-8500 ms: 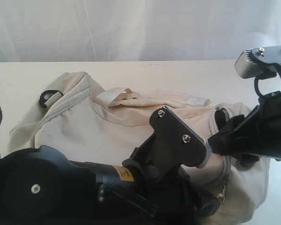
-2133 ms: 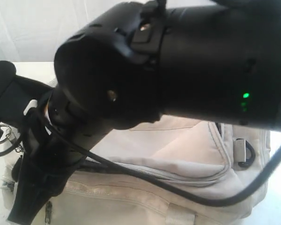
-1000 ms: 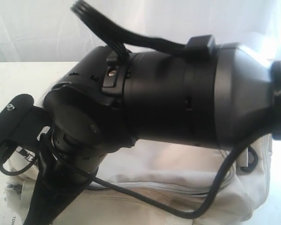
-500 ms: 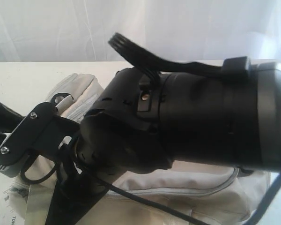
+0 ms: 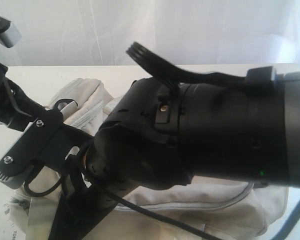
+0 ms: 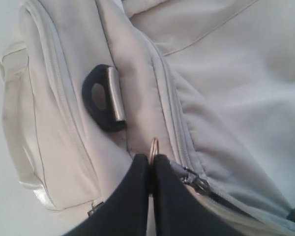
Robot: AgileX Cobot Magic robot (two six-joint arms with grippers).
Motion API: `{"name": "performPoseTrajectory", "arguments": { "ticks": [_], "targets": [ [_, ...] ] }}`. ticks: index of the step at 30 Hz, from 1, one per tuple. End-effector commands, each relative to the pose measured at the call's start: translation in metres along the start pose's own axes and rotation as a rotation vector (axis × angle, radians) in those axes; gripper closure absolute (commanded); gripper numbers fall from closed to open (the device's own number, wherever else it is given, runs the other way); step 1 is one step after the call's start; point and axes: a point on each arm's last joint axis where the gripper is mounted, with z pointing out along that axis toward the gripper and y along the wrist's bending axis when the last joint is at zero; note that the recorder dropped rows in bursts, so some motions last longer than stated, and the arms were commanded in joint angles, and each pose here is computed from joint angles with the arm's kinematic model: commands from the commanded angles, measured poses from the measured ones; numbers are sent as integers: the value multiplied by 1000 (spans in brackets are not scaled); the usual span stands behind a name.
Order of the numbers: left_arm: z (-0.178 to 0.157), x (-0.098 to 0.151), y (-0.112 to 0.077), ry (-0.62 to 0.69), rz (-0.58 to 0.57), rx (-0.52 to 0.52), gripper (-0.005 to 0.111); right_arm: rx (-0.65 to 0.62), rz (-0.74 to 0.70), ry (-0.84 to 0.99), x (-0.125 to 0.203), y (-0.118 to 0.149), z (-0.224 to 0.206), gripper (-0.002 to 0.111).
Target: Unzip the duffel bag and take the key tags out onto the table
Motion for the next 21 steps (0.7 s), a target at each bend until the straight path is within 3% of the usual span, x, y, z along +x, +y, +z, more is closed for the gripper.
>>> {"name": "performPoseTrajectory", "arguments": {
  "ticks": [1,21],
  "targets": [
    [4,-15,13,-116,-12,-94,107,-41,35,129,16,6,1,108],
    [5,-37,32,-347,-22,-275,107,-68,12,124,15,27,1,108]
  ]
}}
